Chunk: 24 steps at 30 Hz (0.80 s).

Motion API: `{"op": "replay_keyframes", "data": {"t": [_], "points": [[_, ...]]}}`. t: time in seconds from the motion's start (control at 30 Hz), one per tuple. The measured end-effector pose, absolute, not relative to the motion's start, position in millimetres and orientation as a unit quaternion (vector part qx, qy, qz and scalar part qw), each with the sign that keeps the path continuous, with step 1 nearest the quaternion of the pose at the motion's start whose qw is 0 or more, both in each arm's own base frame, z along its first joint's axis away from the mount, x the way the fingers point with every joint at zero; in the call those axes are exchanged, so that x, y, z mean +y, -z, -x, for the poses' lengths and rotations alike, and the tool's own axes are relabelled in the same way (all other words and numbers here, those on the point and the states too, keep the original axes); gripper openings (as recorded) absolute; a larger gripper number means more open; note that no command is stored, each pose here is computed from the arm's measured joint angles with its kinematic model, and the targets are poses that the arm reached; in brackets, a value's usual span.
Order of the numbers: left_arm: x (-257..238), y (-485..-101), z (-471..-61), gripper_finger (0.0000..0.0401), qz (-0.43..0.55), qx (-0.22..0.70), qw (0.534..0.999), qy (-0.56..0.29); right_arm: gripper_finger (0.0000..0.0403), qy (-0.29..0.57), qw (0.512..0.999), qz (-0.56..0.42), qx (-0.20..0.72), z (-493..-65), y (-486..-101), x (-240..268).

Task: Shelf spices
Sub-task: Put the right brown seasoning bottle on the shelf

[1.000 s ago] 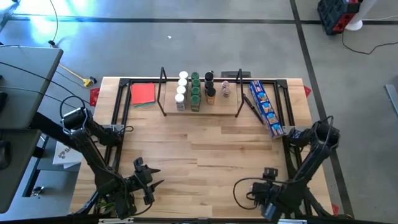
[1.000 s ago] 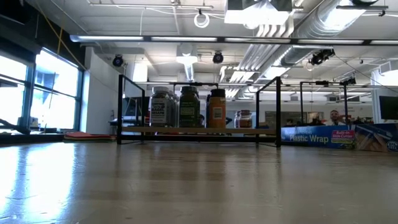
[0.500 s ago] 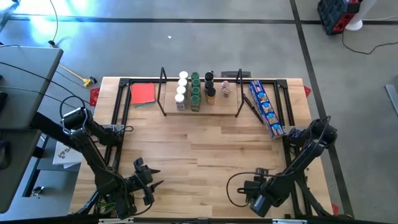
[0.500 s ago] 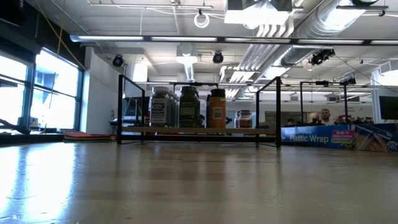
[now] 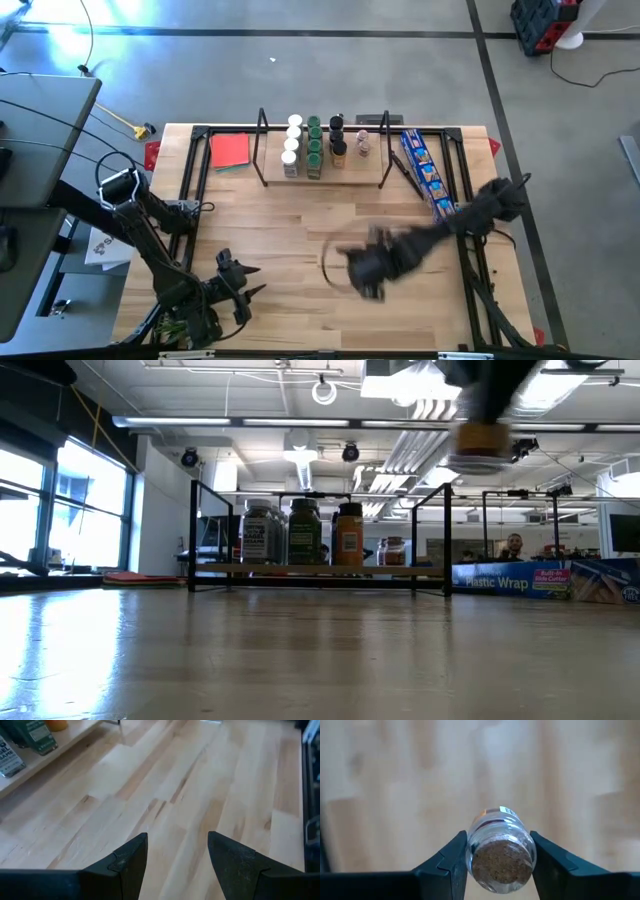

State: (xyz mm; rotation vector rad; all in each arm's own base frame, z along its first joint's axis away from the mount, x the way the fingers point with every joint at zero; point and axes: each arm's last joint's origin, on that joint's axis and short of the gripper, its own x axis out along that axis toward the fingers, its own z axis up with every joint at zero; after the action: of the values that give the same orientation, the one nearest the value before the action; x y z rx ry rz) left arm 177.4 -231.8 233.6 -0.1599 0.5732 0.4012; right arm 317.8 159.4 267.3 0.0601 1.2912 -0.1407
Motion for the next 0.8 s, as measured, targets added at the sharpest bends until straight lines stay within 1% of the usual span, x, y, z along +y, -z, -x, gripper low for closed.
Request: {"op": "replay_keyframes", "data": {"t": [0.1,0.17,0.3,0.4,0.5,0.6,0.8], "points": [[-232,-235,-180,0.0201,0.092,0.259,0.940,-0.204,0.0158,0.080,0.795,0.000,0.602,-338,-291,107],[-234,-235,-181,0.0201,0.100,0.251,0.941,-0.203,0.0158,0.085,0.797,0.009,0.598,-348,-301,71],[-235,-235,-182,0.0201,0.107,0.243,0.943,-0.202,0.0158,0.092,0.789,0.011,0.608,-356,-304,3],[-235,-235,-182,0.0201,0.105,0.235,0.944,-0.205,0.0158,0.082,0.781,0.027,0.619,-355,-302,-37],[-235,-236,-182,0.0201,0.100,0.229,0.946,-0.207,0.0158,0.080,0.782,0.031,0.617,-355,-299,-69],[-235,-236,-182,0.0201,0.089,0.231,0.947,-0.204,0.0158,0.059,0.776,0.002,0.628,-353,-290,-94],[-233,-237,-183,0.0201,0.055,0.238,0.949,-0.198,0.0158,0.040,0.756,0.013,0.653,-351,-274,-122]]}}
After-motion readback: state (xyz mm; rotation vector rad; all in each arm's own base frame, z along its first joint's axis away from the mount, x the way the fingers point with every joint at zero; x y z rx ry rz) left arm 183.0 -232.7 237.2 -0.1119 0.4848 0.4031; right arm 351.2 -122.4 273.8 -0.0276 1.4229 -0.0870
